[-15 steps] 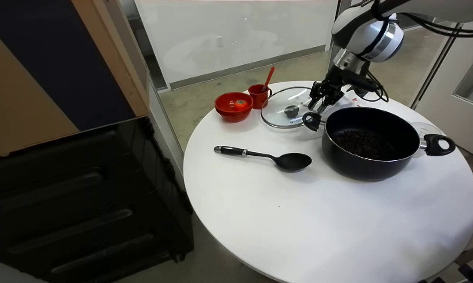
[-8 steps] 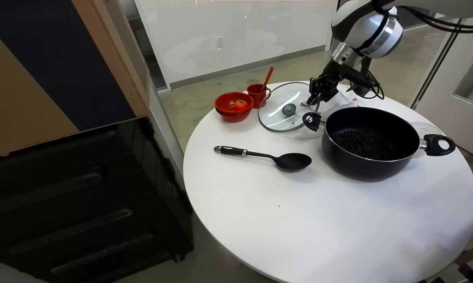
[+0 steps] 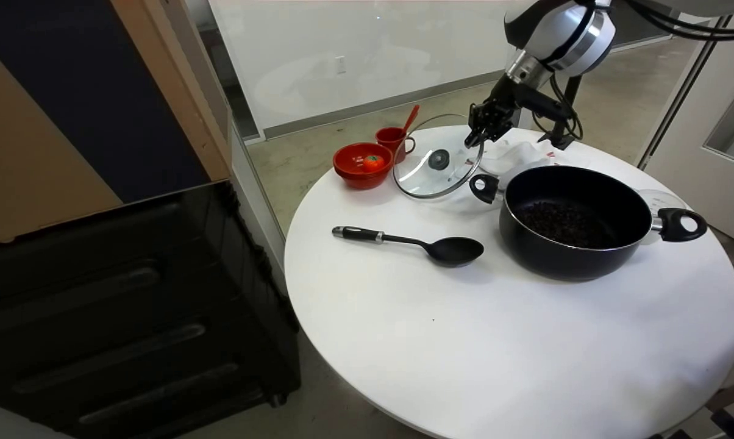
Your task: Put the spoon on the table then cover the pot with the lid
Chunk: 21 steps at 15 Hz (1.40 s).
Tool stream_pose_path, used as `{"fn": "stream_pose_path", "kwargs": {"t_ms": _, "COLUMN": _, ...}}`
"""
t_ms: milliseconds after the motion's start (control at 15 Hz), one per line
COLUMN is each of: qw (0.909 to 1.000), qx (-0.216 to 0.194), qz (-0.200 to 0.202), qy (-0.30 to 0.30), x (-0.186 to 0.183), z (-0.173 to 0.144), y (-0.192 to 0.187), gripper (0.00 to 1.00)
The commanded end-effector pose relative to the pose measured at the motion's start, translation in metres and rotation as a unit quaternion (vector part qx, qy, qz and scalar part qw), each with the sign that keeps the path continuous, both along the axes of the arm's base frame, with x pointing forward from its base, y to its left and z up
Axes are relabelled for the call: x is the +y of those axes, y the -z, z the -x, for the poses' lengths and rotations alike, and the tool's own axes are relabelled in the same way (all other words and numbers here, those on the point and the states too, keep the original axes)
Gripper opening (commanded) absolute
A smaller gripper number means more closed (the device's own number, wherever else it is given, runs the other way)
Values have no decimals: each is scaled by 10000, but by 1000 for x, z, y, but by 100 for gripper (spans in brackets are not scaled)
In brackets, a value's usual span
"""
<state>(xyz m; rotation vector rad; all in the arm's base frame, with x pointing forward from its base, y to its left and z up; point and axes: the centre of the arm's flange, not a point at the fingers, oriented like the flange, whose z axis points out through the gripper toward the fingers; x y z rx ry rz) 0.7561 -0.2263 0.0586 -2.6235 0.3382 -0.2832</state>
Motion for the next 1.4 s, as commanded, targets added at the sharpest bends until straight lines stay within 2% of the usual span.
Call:
{"fn": "stream_pose_path", "kwargs": {"t_ms": 0, "qw": 9992, "qx": -304, "qz": 196, "qy": -164, "x": 11, "z": -29, "y": -18, "gripper": 3}}
{"fn": "stream_pose_path", "kwargs": {"t_ms": 400, "qw": 9943, "qx": -373, "qz": 834, "qy": -542, "x": 39, "z": -37, "y": -39, "gripper": 3}}
{"fn": "stream_pose_path", "kwargs": {"t_ms": 733, "qw": 9894, "qx": -456, "qz": 1202, "qy": -671, "x": 50, "z": -43, "y": -52, "gripper": 3}}
{"fn": "stream_pose_path", "kwargs": {"t_ms": 1333, "qw": 9841, "qx": -527, "qz": 1529, "qy": -739, "x": 46, "z": -41, "y": -67, "gripper": 3}}
